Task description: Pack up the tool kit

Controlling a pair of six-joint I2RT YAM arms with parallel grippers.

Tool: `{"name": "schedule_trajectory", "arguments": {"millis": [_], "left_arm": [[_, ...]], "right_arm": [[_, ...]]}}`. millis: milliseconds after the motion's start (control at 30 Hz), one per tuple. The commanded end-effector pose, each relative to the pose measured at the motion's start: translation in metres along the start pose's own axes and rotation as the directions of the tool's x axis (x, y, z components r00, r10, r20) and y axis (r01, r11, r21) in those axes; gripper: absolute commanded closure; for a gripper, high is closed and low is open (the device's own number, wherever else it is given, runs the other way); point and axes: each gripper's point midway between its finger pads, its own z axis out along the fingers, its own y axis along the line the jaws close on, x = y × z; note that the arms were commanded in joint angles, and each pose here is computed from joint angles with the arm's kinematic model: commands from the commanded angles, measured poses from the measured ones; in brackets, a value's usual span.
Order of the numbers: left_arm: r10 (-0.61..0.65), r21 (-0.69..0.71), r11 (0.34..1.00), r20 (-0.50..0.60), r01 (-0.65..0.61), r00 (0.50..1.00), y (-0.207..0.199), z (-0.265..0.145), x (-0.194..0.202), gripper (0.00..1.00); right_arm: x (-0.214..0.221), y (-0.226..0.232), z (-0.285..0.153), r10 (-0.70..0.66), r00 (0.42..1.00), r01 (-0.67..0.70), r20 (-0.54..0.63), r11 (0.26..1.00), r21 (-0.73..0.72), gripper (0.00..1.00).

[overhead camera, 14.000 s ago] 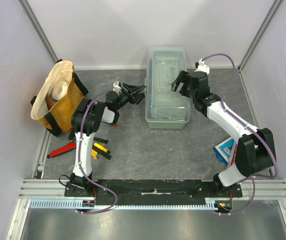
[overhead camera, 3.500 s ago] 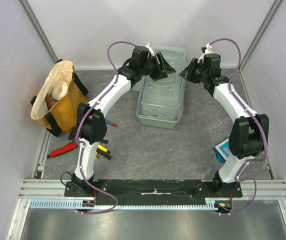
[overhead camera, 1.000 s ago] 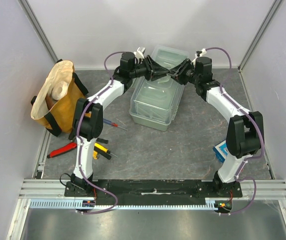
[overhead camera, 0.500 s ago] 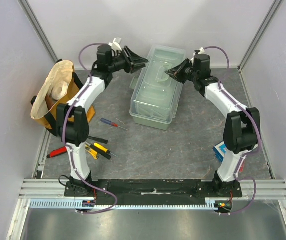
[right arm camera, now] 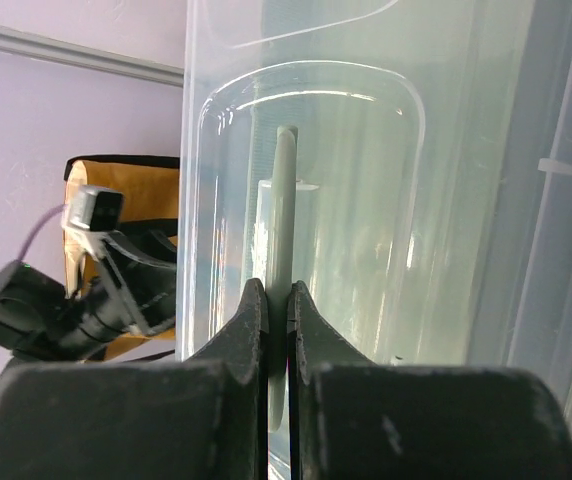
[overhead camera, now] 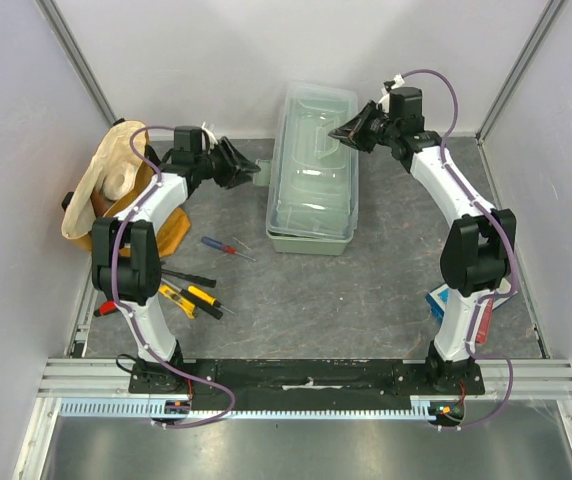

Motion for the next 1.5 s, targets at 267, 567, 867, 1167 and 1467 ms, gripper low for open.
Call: {"name": "schedule_trajectory", "arguments": {"millis": [267,567,867,1167,1467], "left_arm": [[0.094,-0.020,0.995,-0.115,-0.097,0.989,0.031,-0.010,0.050,0.40],[0.173,0.017,0.985,-0.176,-0.173,0.969,0.027,0.012,0.070,0.39],[0.256,-0.092,0.955,-0.229,-0.282,0.939,0.043,0.033,0.082,0.48],[0.245,-0.212,0.931,-0.236,-0.296,0.940,0.064,0.036,0.073,0.98],[0.198,-0.323,0.918,-0.136,-0.232,0.971,0.072,0.022,0.046,0.98]], "right_arm": [[-0.067,0.083,-0.059,-0.140,0.964,0.190,0.225,0.956,-0.222,1.00],[-0.072,0.083,-0.066,-0.138,0.966,0.192,0.220,0.950,-0.246,1.00],[-0.080,0.075,-0.072,-0.138,0.961,0.195,0.241,0.953,-0.232,1.00],[-0.094,0.037,-0.087,-0.105,0.959,0.154,0.261,0.973,-0.174,1.00],[-0.098,-0.027,-0.112,-0.039,0.957,0.068,0.286,0.994,-0.091,1.00]]}}
